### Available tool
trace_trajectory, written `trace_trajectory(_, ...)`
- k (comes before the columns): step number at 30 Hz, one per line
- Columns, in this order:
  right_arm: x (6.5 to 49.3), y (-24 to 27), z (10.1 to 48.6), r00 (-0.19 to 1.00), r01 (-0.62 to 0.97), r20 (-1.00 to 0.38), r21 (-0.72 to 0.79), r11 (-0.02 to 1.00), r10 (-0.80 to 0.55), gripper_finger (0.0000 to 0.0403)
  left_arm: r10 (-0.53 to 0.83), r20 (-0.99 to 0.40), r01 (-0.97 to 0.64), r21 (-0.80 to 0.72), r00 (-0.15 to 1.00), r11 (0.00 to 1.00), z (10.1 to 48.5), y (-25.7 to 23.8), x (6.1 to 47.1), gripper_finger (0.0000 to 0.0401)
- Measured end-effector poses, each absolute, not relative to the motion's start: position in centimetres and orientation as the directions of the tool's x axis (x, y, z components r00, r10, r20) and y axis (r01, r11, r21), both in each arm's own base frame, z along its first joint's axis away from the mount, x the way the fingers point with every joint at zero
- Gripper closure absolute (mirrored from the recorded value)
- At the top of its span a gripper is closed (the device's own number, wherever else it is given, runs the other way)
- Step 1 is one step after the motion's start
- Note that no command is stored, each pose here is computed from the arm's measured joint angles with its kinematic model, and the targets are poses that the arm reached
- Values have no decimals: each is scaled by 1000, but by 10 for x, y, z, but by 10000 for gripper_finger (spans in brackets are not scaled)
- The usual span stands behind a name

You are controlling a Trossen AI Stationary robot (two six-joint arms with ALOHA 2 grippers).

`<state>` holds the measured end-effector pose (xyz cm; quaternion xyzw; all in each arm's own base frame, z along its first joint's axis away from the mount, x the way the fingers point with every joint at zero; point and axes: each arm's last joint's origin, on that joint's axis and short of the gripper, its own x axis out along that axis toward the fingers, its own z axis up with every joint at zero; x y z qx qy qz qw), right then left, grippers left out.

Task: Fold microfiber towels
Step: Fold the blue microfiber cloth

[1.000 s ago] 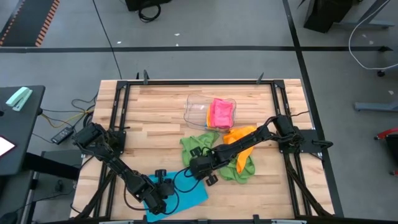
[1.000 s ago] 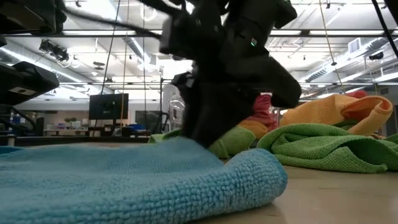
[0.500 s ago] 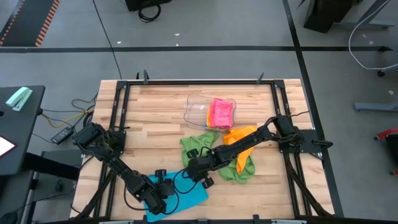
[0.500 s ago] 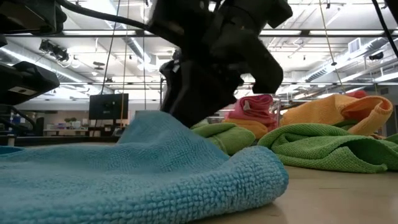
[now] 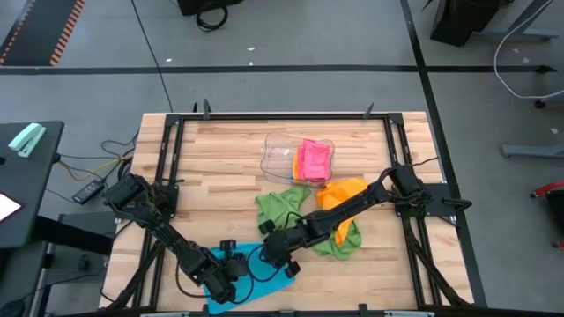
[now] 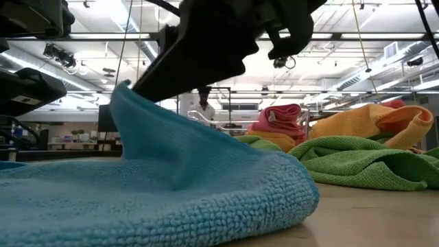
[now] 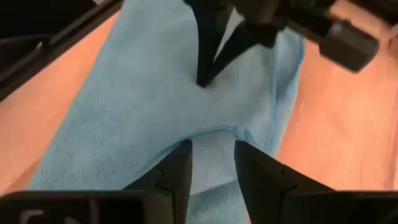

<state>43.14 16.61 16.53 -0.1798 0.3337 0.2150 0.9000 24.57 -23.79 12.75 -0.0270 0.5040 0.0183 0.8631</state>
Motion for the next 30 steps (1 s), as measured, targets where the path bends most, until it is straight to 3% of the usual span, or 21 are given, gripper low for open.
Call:
trace_trajectory(5,429,174,163,678,-541,-665,-165,824,312,274,6,-872,-59,-26,490,998,127,-238,246,388)
trace_trajectory(12,417,153,123,696,-486,-645,-99,868,316,274,5,-871,-62,-29,490,998,127,-238,246,369)
trace_trajectory(19,409,144,115,664,-468,-688,-77,881,293,274,4,-871,-63,-31,492,998,128,-238,246,390)
trace_trajectory(24,409,141,134,675,-461,-706,-179,869,212,274,3,-869,-63,-32,495,998,128,-238,246,390)
trace_trajectory(30,405,138,129,637,-532,-748,-250,809,188,274,9,-866,-65,-27,499,998,128,-238,246,368)
